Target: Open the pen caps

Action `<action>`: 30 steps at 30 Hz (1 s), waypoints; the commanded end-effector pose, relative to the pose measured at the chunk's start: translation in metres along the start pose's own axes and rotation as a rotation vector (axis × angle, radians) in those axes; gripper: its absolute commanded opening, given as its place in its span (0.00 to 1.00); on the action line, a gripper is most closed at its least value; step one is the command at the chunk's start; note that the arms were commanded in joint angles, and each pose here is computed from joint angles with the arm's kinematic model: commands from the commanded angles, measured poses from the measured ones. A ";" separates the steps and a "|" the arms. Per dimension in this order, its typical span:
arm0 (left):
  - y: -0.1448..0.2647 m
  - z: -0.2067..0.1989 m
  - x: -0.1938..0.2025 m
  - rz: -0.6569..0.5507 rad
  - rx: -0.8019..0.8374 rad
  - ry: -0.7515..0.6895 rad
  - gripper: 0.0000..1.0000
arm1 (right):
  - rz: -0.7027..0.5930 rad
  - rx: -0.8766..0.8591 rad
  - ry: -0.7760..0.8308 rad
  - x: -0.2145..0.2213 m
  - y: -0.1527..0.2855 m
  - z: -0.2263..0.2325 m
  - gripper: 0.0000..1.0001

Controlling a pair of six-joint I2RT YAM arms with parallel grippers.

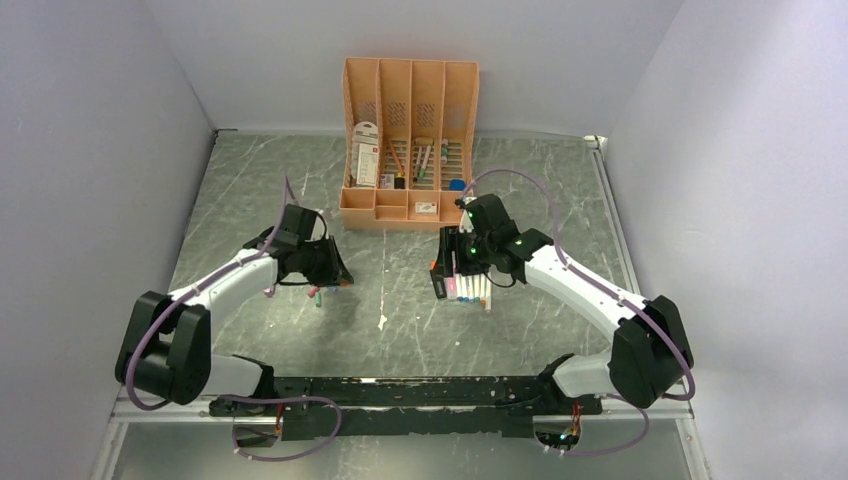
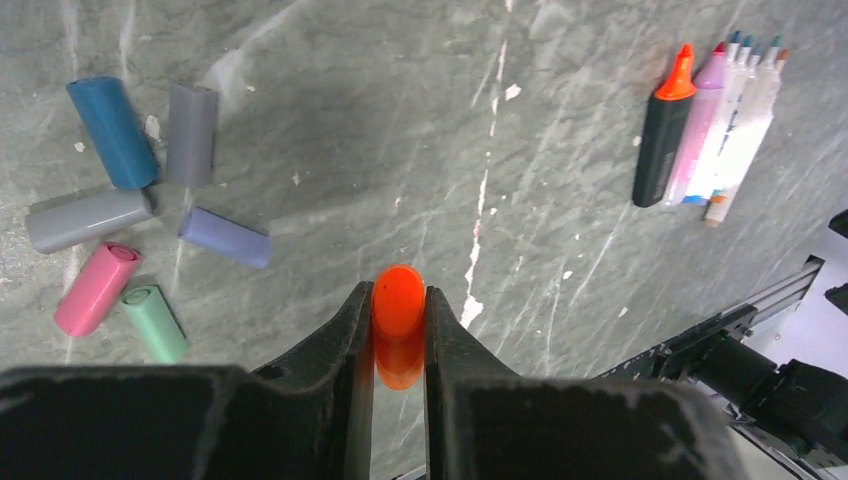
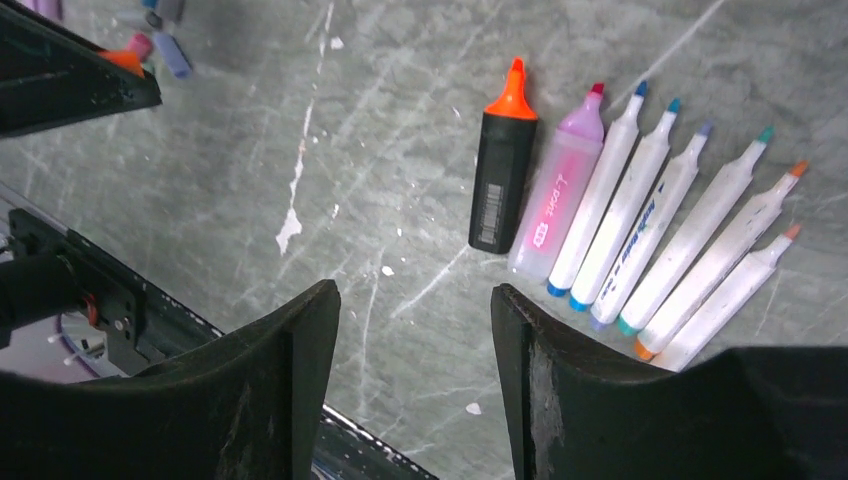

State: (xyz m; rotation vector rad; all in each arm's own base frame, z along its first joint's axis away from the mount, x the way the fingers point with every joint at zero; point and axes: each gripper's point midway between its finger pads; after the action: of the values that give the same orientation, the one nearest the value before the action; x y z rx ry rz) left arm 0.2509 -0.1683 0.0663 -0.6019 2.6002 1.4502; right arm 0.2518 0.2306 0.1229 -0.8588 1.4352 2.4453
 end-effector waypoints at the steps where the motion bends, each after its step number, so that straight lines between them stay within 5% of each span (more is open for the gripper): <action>1: -0.010 0.008 -0.002 -0.009 -0.024 -0.020 0.11 | 0.006 -0.023 -0.009 0.008 0.003 0.001 0.57; 30: -0.029 0.033 0.009 0.039 -0.111 0.016 0.38 | 0.016 -0.055 -0.023 0.018 0.001 0.004 0.59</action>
State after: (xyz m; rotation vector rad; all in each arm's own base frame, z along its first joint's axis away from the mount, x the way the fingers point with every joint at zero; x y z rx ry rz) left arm 0.2456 -0.1599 0.0199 -0.5647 2.6071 1.6003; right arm 0.2347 0.2293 0.1099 -0.8147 1.4203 2.5076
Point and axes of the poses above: each gripper's point midway between its finger pads, its own y axis back along the fingers, its own z axis along the line the jaws close on, x = y × z, and after that the axes turned 4 degrees about y, right-handed
